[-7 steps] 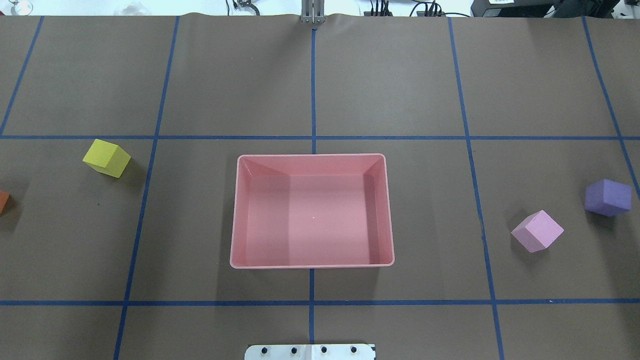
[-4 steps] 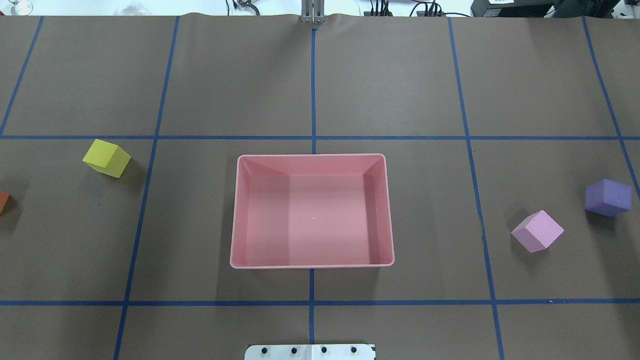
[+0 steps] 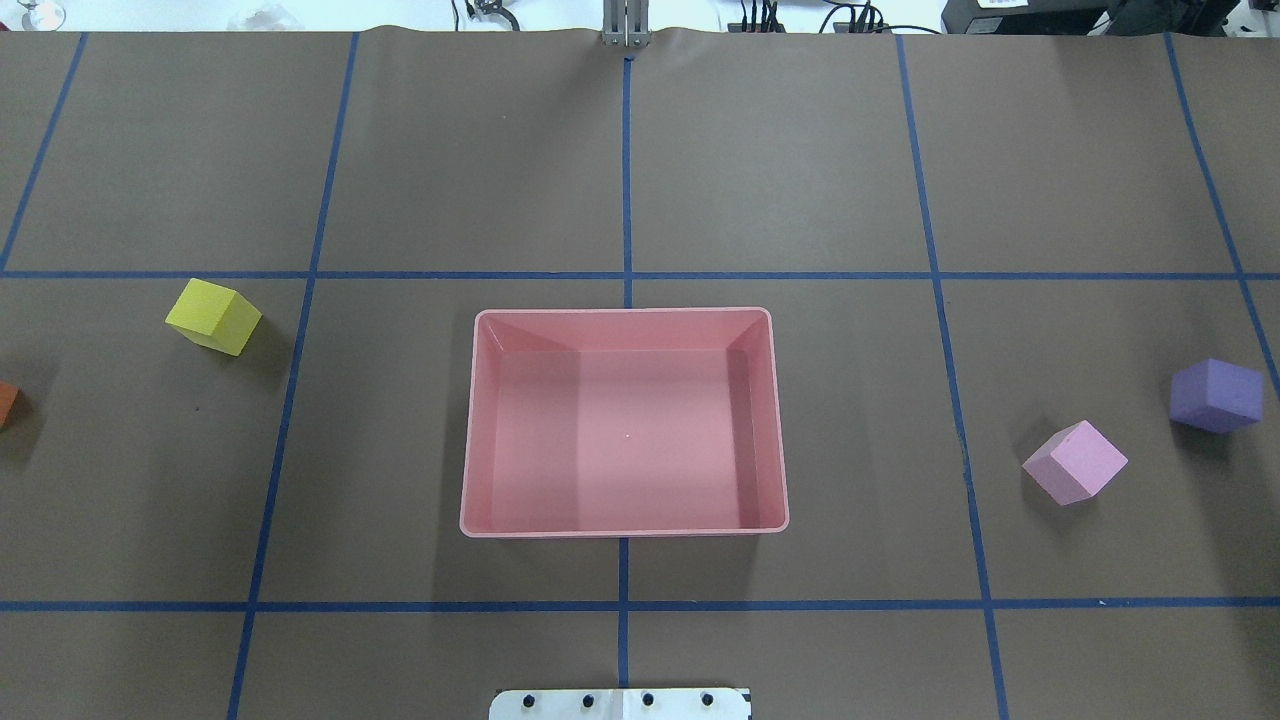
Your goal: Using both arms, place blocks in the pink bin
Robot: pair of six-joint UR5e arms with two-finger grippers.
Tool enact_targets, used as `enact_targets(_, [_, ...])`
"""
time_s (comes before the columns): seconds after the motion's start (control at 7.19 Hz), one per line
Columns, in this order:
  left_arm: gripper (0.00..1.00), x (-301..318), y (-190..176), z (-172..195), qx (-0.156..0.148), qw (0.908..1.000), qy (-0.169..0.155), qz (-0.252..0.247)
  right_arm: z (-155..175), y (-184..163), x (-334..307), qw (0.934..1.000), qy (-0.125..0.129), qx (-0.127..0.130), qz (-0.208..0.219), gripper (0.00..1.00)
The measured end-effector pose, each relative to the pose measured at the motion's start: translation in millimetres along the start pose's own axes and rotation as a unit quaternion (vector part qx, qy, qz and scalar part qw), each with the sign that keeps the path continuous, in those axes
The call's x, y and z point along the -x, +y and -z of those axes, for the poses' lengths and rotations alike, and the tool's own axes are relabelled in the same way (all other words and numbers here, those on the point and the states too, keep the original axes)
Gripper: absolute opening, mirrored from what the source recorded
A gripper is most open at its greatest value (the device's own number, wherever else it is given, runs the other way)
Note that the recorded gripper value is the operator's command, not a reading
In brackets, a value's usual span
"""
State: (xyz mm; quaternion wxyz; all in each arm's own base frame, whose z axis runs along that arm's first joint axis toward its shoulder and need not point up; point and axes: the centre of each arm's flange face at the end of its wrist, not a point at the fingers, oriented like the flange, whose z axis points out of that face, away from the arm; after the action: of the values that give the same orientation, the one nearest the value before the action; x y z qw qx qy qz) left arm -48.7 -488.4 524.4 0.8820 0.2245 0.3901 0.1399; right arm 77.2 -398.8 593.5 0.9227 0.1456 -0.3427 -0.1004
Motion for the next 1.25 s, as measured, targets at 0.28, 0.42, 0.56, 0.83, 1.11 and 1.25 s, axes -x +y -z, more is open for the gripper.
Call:
enact_targets(0.28, [1.00, -46, -23, -49, 0.003, 0.9990, 0.038, -0.026, -4, 2, -1, 0.9999, -0.006, -0.012, 0.010, 1.00])
enact_targets(0.42, [1.00, -76, -29, -79, 0.016, 0.9981, 0.057, -0.019, -6, 3, -3, 0.9999, -0.008, -0.012, 0.009, 1.00])
enact_targets(0.56, [1.00, -106, -33, -107, 0.023, 0.9979, 0.061, 0.003, -8, 4, -4, 0.9999, -0.009, -0.011, 0.009, 1.00])
enact_targets(0.83, [1.00, -173, -38, -164, 0.021, 0.9983, 0.034, 0.043, -8, 4, -4, 0.9999, -0.010, -0.011, 0.008, 1.00])
enact_targets(1.11, [1.00, -208, -42, -208, 0.026, 0.9976, 0.015, 0.063, -9, 5, -5, 0.9999, -0.011, -0.011, 0.007, 1.00])
enact_targets(1.25, [1.00, -211, -46, -224, 0.031, 0.9973, 0.010, 0.066, -9, 5, -5, 0.9999, -0.011, -0.010, 0.007, 1.00])
